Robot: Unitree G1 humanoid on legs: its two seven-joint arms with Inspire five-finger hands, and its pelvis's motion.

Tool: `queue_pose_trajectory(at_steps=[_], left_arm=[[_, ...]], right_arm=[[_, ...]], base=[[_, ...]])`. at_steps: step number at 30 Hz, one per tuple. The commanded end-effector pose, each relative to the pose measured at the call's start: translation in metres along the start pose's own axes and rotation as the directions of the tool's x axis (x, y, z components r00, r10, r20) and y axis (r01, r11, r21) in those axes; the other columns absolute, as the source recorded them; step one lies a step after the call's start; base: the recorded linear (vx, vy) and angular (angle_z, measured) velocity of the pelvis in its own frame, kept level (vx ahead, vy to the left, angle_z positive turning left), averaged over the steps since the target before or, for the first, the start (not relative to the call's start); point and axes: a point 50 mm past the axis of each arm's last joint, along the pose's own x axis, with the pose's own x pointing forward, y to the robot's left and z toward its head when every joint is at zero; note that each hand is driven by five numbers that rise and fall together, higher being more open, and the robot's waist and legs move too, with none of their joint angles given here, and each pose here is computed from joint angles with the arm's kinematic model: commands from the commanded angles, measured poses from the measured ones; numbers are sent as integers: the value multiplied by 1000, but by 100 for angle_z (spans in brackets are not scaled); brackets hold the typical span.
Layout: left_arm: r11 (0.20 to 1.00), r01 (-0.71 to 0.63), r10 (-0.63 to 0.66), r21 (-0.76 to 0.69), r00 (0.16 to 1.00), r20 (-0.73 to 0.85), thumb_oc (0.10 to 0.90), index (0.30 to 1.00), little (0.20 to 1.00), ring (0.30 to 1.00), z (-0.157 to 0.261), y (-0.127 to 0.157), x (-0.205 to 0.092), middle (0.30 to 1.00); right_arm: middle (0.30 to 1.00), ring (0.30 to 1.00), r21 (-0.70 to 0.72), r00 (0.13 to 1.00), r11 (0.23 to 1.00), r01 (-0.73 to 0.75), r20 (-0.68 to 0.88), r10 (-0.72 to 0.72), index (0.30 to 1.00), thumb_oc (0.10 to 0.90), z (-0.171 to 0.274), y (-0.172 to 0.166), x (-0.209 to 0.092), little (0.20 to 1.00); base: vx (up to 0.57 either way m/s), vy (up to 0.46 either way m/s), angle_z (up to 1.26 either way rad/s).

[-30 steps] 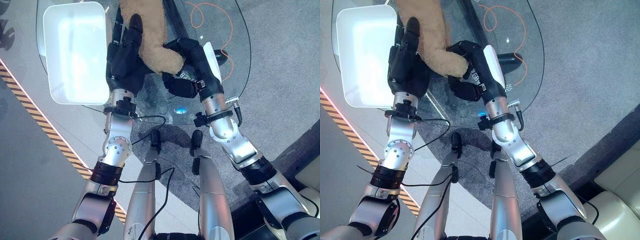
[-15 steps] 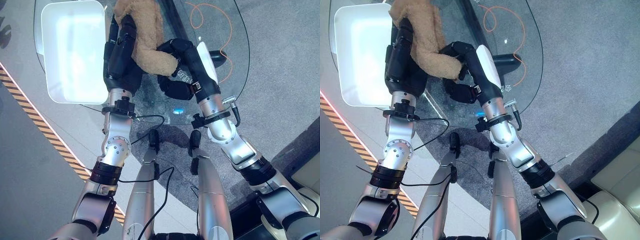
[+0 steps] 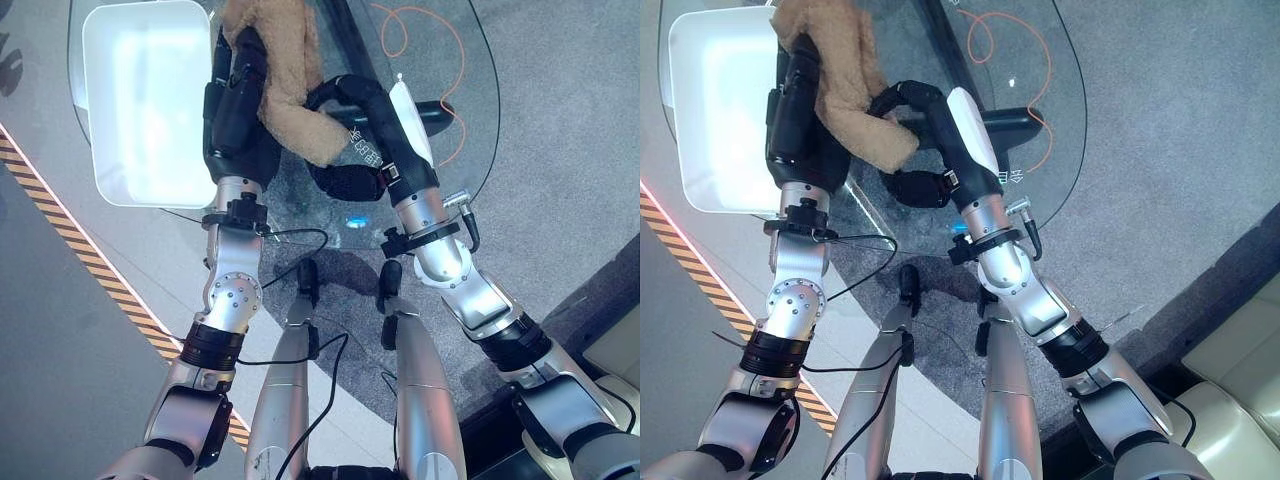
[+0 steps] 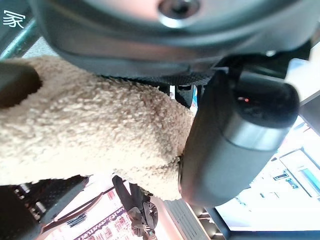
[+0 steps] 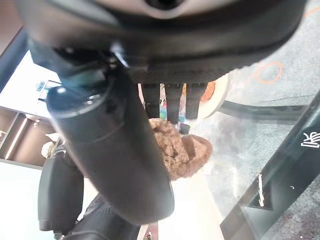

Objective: Wipe the table with a cloth and put it in the basket.

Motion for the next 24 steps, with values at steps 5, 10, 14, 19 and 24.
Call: queue_pose_trajectory(at_steps=[5,10,14,19,24], left_arm=[[938,345,-341,30,907,247,100,300,200,300,30,-77,18,300],[950,310,-306,38,895,325,100,300,200,300,40,-75,15,300],[960,276,-270,40,885,380,100,300,200,300,46,-72,14,300],[968,248,-242,43,871,426,100,300,200,300,53,-70,14,300],[972,229,-225,50,855,467,100,300,200,300,59,-70,13,300]], right_arm=[[900,900,136,904,989,61,413,-112,900,800,92,-12,25,900],[900,900,144,903,986,89,407,-141,900,800,88,-14,23,900],[900,900,147,903,984,99,402,-151,900,800,88,-15,24,900],[900,900,147,904,984,101,400,-152,900,800,87,-15,24,900],[900,900,146,905,984,102,397,-153,900,800,86,-15,24,900]], base=[[0,0,0],[0,0,0],[0,0,0],[0,0,0],[0,0,0]])
